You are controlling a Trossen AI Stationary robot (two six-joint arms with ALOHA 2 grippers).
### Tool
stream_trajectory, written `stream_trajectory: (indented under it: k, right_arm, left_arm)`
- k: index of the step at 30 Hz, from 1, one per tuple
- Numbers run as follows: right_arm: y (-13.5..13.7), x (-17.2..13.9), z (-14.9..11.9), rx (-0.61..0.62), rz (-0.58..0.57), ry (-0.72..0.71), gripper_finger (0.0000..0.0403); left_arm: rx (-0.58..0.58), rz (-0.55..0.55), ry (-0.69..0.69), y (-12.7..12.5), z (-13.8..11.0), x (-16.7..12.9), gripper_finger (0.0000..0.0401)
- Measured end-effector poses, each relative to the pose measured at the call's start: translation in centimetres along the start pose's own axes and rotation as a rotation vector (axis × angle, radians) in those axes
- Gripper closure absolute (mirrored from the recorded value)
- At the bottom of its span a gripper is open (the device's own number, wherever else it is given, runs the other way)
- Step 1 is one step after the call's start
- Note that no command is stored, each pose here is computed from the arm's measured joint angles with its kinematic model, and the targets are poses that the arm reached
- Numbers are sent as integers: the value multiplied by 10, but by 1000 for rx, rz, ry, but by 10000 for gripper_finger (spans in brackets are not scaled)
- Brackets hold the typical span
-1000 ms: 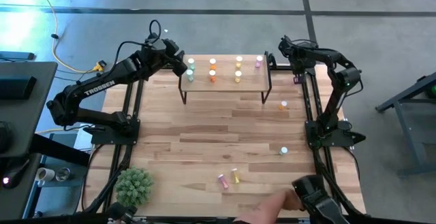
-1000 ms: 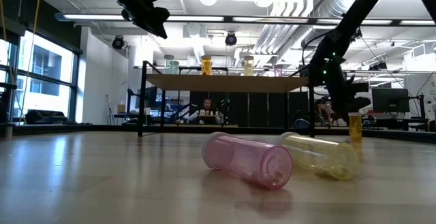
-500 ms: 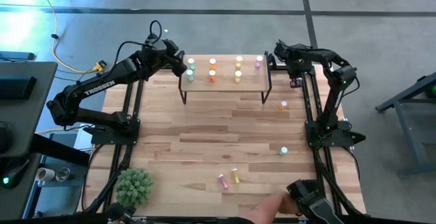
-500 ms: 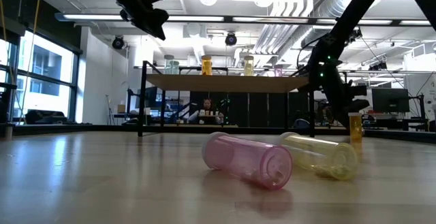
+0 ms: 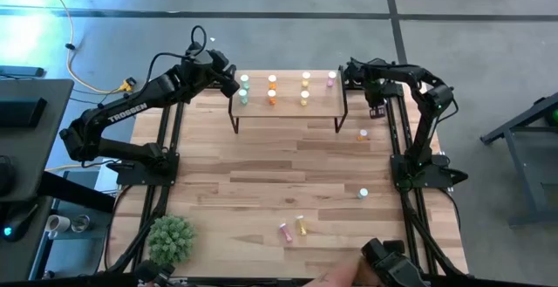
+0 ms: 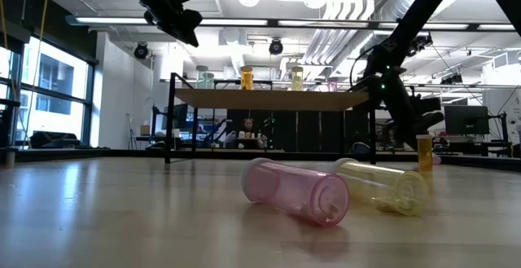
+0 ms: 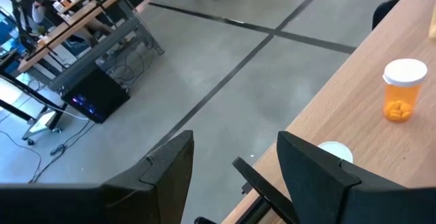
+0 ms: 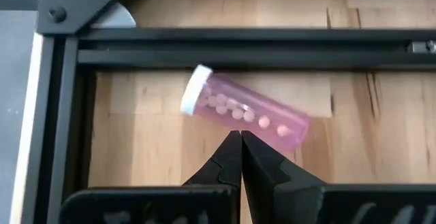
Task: Pick and place medicine bottles onto shelf by color
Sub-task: Put the top violet pill bottle on the shelf aligned with the other violet pill bottle
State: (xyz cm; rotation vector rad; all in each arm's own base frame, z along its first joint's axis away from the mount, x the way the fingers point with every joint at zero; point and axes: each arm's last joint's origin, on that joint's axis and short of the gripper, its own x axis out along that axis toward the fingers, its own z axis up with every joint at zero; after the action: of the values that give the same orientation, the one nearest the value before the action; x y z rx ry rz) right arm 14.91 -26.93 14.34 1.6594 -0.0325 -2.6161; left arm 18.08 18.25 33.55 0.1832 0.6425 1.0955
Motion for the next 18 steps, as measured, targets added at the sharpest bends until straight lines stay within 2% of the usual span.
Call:
stream_trajectory:
  k: [4,11,18]
  right_arm:
    - [2,-1,-2,19,23,24,403]
    - [13,-3,1,98,129,30,403]
    - [18,2,10,129,129,12,403]
  left_arm:
    - [0,-1,0,0,0,0,201]
    - [0,-13,-3,0,0,0,201]
    - [0,-3,0,0,0,0,201]
